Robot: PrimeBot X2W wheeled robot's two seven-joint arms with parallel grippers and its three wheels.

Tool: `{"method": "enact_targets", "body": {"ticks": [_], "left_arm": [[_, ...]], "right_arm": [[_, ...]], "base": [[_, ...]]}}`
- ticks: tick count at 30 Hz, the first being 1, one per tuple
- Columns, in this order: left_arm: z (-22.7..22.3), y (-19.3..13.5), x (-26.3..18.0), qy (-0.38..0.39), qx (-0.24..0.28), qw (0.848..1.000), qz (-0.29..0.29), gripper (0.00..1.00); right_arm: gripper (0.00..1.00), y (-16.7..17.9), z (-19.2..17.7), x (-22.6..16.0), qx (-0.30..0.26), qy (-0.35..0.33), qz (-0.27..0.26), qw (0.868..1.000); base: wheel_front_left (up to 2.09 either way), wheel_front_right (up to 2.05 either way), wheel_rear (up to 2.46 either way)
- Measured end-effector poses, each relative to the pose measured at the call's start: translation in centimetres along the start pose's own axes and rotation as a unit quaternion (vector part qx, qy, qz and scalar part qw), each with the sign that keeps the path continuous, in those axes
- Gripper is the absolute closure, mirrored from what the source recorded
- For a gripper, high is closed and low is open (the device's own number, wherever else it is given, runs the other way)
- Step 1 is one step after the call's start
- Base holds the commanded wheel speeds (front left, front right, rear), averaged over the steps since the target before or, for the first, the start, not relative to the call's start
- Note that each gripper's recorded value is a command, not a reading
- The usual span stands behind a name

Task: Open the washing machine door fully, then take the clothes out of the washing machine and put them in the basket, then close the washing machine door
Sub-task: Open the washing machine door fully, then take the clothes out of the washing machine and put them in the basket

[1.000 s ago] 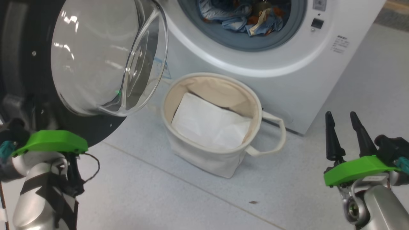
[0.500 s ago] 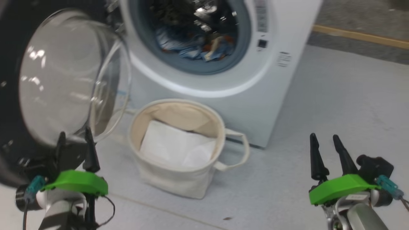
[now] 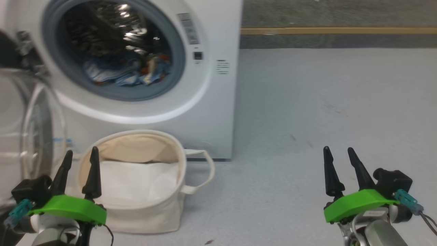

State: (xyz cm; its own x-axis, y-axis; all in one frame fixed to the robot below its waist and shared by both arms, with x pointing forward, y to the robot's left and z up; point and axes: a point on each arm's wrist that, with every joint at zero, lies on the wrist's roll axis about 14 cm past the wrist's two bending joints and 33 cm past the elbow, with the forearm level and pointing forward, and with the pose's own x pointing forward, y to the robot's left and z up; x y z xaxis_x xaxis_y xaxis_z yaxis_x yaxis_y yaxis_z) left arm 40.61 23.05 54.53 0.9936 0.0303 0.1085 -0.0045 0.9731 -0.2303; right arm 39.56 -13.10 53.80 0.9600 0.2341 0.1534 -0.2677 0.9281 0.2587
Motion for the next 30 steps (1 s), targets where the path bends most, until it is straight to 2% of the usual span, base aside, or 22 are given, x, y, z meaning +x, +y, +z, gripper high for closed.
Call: {"method": "enact_targets", "body": {"ticks": [6, 14, 25, 30], "left_arm": [[-1.3, -3.0, 1.8, 0.027, -0.01, 0.998, -0.052, 0.0], [-2.3, -4.9, 3.0, 0.046, -0.011, 0.996, -0.072, 0.0], [-2.0, -2.7, 2.5, 0.041, 0.04, 0.998, -0.041, 0.0], [-2.0, -2.5, 2.4, 0.039, 0.035, 0.998, -0.037, 0.0]], "right_arm": [[0.0, -2.7, 0.9, -2.0, -0.005, -0.011, -0.044, 0.999], [0.0, -4.9, 1.8, -3.6, -0.009, -0.022, -0.081, 0.996], [0.0, -5.2, 2.7, -3.7, -0.011, -0.036, -0.086, 0.996], [0.0, -5.4, 3.0, -3.8, -0.016, -0.038, -0.087, 0.995]], "base": [[0.0, 0.0, 0.0], [0.0, 0.0, 0.0], [0.0, 0.0, 0.0], [0.0, 0.0, 0.0]]}}
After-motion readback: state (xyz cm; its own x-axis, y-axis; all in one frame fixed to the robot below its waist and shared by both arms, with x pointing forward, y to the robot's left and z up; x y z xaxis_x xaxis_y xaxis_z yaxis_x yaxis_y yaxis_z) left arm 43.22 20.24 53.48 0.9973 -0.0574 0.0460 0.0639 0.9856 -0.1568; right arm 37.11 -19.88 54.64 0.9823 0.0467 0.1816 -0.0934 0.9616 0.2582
